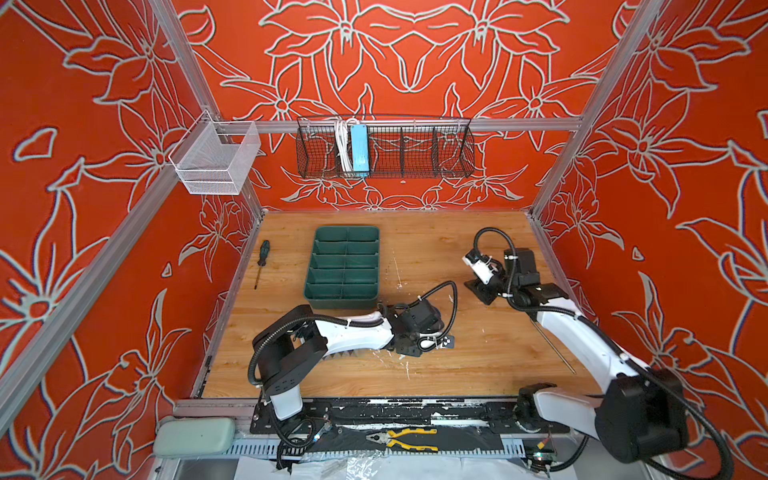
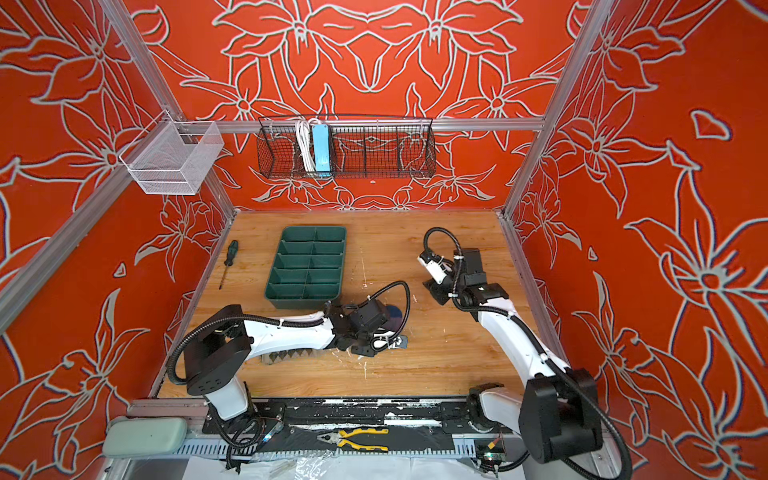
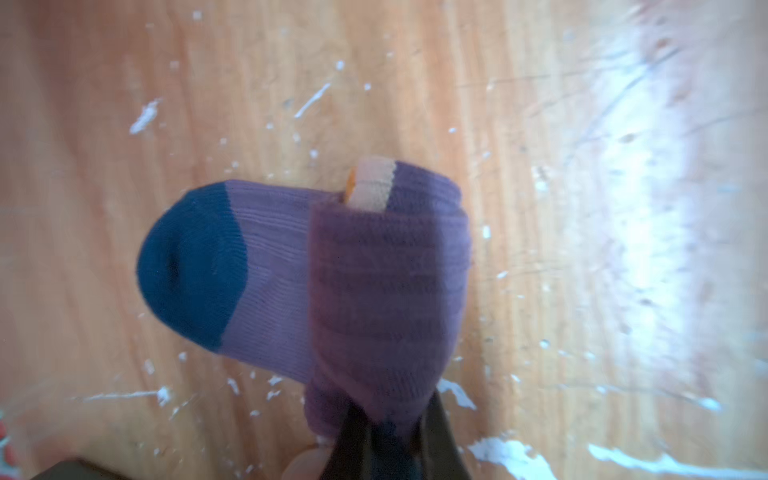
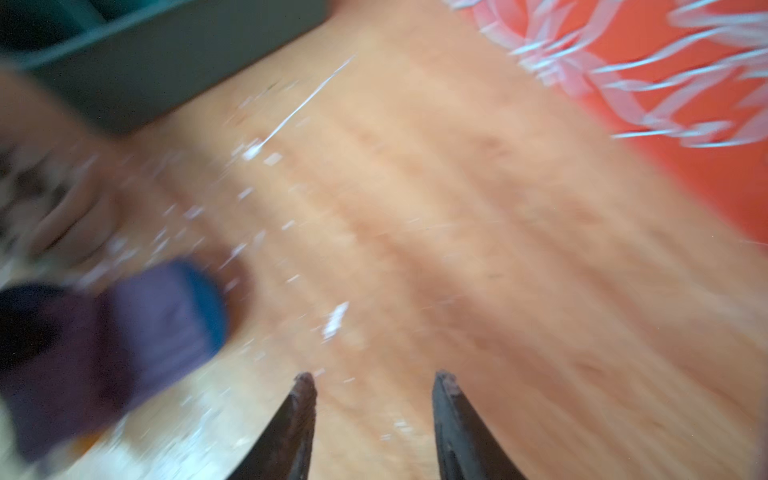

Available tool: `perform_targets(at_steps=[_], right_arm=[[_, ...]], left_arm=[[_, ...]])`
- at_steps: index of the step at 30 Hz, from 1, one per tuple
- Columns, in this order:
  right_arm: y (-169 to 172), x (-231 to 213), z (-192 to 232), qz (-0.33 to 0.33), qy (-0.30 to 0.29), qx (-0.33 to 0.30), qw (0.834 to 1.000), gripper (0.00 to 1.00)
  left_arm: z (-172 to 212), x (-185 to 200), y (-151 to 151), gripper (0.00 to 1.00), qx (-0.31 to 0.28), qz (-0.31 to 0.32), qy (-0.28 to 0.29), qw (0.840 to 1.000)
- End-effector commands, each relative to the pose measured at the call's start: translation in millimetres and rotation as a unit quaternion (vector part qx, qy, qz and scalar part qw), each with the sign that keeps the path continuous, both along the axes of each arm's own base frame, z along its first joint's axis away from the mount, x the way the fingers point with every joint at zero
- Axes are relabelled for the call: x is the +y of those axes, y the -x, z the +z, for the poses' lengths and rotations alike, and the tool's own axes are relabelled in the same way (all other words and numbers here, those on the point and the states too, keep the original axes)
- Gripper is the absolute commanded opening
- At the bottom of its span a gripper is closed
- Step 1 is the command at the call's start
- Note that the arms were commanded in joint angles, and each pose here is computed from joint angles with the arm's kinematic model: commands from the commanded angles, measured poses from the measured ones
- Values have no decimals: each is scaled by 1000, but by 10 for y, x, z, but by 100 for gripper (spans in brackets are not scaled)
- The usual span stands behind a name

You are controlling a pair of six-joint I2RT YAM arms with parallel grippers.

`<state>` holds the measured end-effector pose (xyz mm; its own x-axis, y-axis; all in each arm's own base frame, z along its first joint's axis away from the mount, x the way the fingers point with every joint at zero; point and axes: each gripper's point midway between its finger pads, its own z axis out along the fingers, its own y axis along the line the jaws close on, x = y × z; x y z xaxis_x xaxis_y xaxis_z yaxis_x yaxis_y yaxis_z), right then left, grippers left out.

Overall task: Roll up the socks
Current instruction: 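Hold the roll with the left gripper while the right gripper withdraws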

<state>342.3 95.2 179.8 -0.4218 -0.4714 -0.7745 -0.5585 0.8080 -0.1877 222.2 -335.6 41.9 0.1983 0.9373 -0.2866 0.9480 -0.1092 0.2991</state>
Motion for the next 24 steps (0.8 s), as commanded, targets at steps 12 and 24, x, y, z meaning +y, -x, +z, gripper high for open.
perform_targets(at_steps=[12,24], right_arm=[[535,105,975,63,-36,-161,984,48],[1879,371,-20,341,127,-38,931,52]], left_arm=[[-314,40,451,2,300,39,-82,950],[-383,-177,170,4,385,123,-76,911]])
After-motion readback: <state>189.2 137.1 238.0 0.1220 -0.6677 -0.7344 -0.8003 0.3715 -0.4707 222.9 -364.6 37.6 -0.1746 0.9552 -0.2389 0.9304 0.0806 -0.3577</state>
